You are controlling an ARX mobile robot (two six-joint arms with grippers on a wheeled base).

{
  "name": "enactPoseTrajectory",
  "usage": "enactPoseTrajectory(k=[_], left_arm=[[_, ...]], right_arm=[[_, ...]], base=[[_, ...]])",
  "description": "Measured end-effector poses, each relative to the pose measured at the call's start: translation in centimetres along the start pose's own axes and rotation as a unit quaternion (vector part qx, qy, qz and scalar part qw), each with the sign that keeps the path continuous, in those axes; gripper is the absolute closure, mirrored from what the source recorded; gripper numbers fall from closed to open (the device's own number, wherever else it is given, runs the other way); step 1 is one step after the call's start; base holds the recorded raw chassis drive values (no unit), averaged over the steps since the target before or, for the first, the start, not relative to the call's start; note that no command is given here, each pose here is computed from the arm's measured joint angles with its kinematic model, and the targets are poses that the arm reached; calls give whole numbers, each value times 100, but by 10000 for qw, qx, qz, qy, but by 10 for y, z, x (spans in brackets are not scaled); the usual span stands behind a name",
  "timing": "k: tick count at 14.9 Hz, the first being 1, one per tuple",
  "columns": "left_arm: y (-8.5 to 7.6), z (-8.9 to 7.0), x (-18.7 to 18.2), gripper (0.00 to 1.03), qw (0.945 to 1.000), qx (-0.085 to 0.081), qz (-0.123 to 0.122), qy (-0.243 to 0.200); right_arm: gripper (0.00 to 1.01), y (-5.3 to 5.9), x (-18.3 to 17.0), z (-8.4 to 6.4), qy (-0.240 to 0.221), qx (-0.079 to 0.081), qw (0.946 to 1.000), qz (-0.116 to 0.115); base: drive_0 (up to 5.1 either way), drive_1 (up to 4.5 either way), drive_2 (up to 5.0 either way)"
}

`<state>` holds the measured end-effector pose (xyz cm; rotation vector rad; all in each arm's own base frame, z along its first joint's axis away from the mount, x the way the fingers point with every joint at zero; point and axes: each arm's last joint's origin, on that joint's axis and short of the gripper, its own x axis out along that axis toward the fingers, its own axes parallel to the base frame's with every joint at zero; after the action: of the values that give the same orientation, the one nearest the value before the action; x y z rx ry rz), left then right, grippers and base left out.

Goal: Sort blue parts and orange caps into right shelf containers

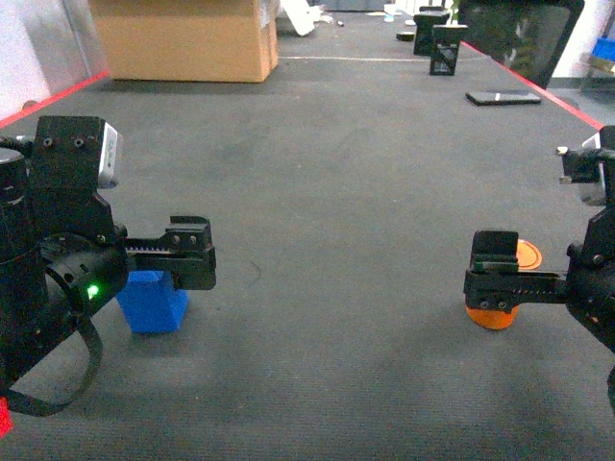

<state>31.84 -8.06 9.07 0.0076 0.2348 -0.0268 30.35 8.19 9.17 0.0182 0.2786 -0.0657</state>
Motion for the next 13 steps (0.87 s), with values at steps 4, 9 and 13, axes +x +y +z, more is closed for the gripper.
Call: enactPoseTrajectory(k=[4, 9, 13], left_arm=[[5, -31, 8, 5, 9988, 33, 87, 473], [10, -43, 21, 30, 9962, -90, 329, 807], [8, -44, 16, 61, 9964, -120, 273, 793]], right_arm=[[3, 3, 16, -28, 380, 33, 9993, -17], [35, 6, 33, -44, 480, 168, 9986, -162], [57, 5, 29, -46, 446, 181, 9987, -170]], base=[[0, 0, 0], [0, 0, 0], [0, 0, 0]])
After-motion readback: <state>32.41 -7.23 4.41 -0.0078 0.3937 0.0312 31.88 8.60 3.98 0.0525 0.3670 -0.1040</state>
